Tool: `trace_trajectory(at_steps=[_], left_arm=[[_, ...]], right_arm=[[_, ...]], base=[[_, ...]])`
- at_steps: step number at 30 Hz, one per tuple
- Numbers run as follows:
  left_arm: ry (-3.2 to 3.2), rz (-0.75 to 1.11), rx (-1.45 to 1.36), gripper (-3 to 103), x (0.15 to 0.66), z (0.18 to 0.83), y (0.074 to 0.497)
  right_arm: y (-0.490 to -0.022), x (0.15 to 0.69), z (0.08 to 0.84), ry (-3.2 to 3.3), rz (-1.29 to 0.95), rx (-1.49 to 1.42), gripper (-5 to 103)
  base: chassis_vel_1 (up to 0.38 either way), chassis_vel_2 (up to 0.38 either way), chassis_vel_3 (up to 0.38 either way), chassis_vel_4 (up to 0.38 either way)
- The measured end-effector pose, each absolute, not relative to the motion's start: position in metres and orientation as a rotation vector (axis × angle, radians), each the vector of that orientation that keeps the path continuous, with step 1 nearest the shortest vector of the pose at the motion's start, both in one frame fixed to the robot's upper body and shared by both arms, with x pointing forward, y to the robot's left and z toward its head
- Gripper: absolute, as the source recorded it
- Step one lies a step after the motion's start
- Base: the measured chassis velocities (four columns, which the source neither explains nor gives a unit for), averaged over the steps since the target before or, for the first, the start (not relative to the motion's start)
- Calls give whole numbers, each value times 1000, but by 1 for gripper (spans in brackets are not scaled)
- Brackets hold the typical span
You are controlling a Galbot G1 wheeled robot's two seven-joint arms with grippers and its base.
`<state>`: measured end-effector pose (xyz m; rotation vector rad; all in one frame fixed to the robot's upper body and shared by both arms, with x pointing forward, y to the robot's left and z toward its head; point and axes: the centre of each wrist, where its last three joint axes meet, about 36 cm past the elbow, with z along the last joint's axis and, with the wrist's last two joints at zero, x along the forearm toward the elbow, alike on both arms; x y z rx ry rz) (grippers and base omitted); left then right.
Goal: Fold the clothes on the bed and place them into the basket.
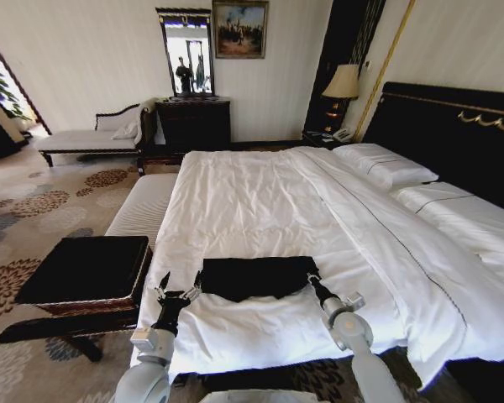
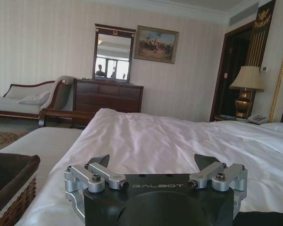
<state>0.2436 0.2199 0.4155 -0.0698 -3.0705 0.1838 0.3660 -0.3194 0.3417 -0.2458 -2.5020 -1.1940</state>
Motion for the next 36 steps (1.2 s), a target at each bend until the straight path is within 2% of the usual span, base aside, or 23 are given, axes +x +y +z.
trace_trajectory(at_steps=[10, 14, 17, 19, 20, 23, 36], left_arm=[[-3071, 205, -19, 100, 244, 415, 227], [-3074, 208, -20, 100, 245, 416, 227], [-3080, 206, -19, 100, 245, 419, 228], [-3081, 205, -19, 100, 245, 419, 229], [-3083, 195, -17, 100, 246, 420, 230], [-3084, 185, -15, 100, 246, 420, 232], [-3084, 167, -15, 100, 247, 423, 236]], right_arm=[[-383, 358, 368, -2714, -890, -313, 4], [-387, 358, 375, -2758, -800, -284, 4], [-360, 359, 371, -2786, -697, -167, 4], [-355, 359, 371, -2788, -690, -147, 4], [-334, 362, 372, -2797, -675, -76, 4], [-313, 366, 374, -2804, -660, 4, 4], [-231, 393, 382, -2764, -696, 294, 4]], base=[[0, 0, 0, 0], [0, 0, 0, 0], [0, 0, 0, 0], [0, 0, 0, 0], [0, 0, 0, 0], [0, 0, 0, 0], [0, 0, 0, 0]])
